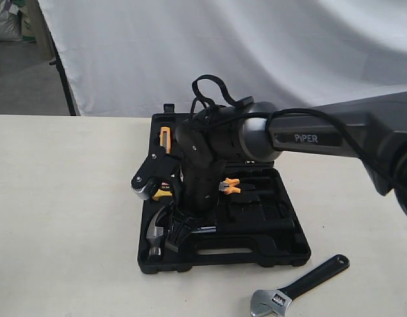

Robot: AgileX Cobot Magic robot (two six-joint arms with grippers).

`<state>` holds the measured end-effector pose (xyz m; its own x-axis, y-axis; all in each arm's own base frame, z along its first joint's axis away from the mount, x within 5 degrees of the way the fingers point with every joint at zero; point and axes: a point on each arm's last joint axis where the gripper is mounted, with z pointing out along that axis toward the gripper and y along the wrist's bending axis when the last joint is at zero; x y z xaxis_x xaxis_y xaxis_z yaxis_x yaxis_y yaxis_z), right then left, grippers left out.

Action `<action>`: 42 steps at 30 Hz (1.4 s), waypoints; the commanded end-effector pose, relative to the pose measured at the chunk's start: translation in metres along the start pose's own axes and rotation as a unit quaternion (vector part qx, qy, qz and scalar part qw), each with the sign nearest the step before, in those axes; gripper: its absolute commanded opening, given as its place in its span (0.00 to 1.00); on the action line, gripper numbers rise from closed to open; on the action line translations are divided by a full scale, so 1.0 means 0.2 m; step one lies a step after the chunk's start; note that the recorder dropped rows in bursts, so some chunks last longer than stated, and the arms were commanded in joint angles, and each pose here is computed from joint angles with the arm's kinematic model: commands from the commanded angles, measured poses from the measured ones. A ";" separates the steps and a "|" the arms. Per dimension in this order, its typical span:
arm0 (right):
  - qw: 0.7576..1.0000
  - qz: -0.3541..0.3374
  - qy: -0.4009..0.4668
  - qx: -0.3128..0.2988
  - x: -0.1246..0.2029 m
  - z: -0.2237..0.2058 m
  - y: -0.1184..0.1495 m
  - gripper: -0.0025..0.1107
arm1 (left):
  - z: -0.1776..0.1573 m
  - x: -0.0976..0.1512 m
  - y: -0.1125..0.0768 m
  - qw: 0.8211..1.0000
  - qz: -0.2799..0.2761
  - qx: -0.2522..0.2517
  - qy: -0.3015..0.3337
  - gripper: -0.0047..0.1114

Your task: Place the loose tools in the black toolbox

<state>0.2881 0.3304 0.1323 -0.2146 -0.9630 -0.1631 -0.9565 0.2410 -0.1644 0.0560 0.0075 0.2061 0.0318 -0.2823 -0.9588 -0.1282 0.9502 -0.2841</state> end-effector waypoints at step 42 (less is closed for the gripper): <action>0.995 0.086 0.005 -0.051 0.04 -0.07 0.05 0.02 | 0.00 -0.01 0.00 1.000 0.000 -0.010 -0.010 0.05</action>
<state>0.2769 0.3265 0.1447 -0.3757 -0.9020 -0.2127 -0.9186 0.3928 -0.0434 0.0560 0.0075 0.2061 0.0318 -0.2823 -0.9588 -0.1282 0.9502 -0.2841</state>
